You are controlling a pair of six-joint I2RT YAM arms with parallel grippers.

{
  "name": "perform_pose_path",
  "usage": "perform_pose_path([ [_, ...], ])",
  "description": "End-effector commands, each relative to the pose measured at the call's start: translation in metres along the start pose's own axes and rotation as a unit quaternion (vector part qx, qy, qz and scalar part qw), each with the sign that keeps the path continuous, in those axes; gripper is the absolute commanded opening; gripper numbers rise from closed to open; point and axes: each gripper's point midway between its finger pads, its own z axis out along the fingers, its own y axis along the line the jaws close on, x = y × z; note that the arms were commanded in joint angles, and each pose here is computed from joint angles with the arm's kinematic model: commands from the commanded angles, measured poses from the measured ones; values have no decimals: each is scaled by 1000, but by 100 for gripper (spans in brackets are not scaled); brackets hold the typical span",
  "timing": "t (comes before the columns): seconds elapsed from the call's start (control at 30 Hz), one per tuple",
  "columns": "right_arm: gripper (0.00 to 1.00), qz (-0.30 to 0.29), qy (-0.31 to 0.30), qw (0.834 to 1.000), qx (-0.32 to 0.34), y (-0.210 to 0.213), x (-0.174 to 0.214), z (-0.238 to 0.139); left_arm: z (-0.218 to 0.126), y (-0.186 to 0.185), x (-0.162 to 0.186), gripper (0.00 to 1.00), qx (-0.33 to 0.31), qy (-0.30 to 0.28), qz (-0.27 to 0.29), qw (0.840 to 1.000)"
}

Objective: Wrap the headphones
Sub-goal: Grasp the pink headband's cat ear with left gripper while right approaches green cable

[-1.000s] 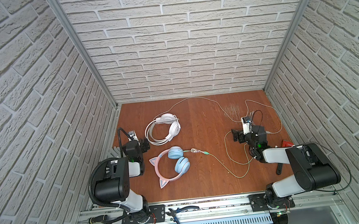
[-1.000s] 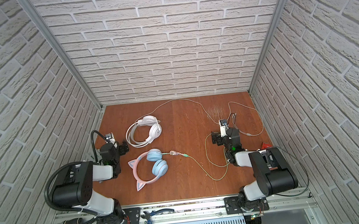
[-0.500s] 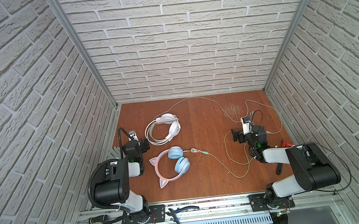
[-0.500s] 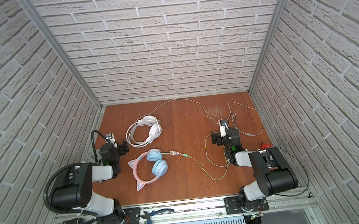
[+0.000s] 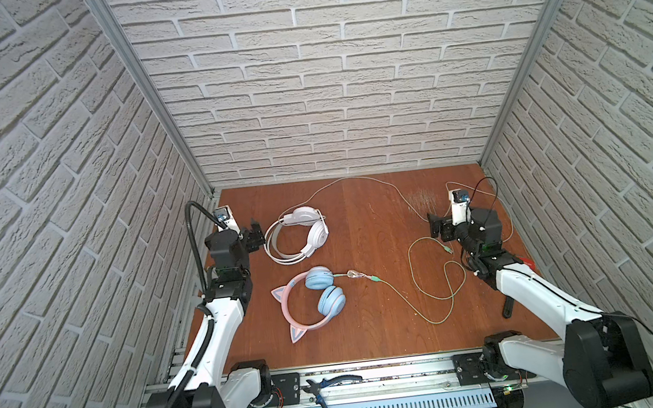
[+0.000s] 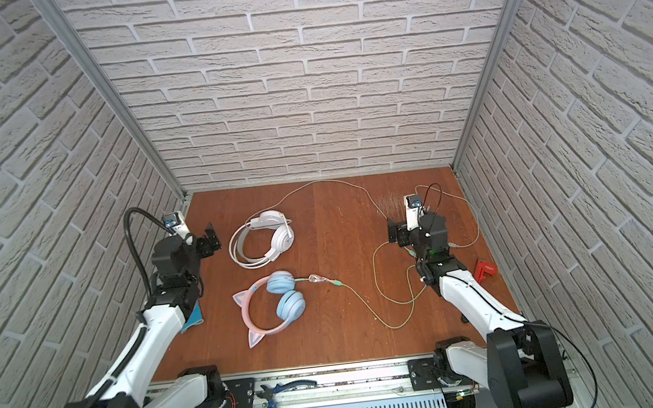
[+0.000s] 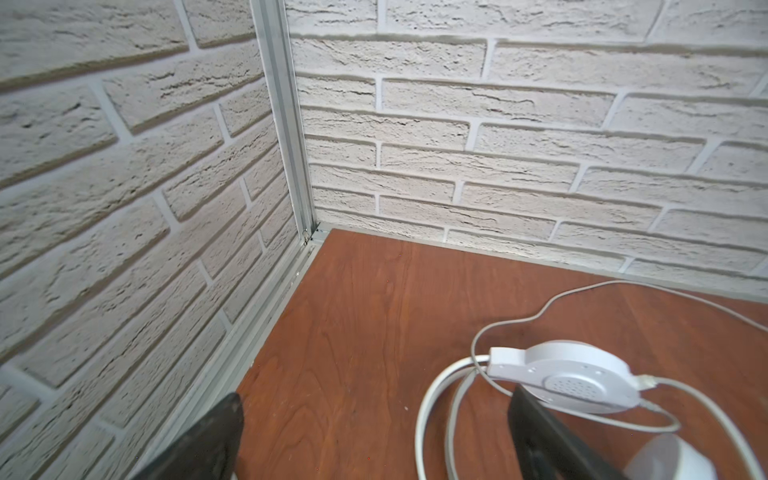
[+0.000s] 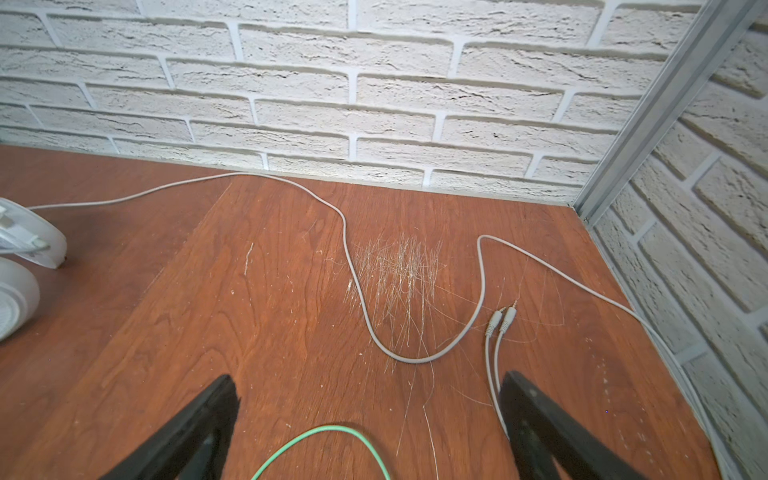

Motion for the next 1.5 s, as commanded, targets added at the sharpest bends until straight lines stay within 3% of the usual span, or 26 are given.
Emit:
perform_pose_path([
  [0.0,99,21,59,998,-4,2,13,-13,-24,1,44,98,-9,144,-57,988],
  [0.17,99,32,91,995,-36,14,11,-24,-58,-14,71,98,-6,263,-92,960],
  [0.37,100,36,114,989,-85,34,10,-37,-96,-27,127,98,-23,396,-153,905],
  [0.6,99,48,170,975,-134,55,31,-42,-130,-32,184,96,-39,494,-161,853],
  [0.8,99,41,192,968,-154,69,40,-45,-143,-34,228,92,-56,542,-171,821],
  [1.03,100,39,200,967,-151,75,45,-47,-136,-35,260,79,-65,563,-162,808],
  [1.2,100,38,203,968,-139,74,47,-46,-129,-38,272,72,-58,570,-126,810],
  [1.47,100,46,209,967,-142,78,50,-37,-124,-34,279,57,-74,567,-118,812],
])
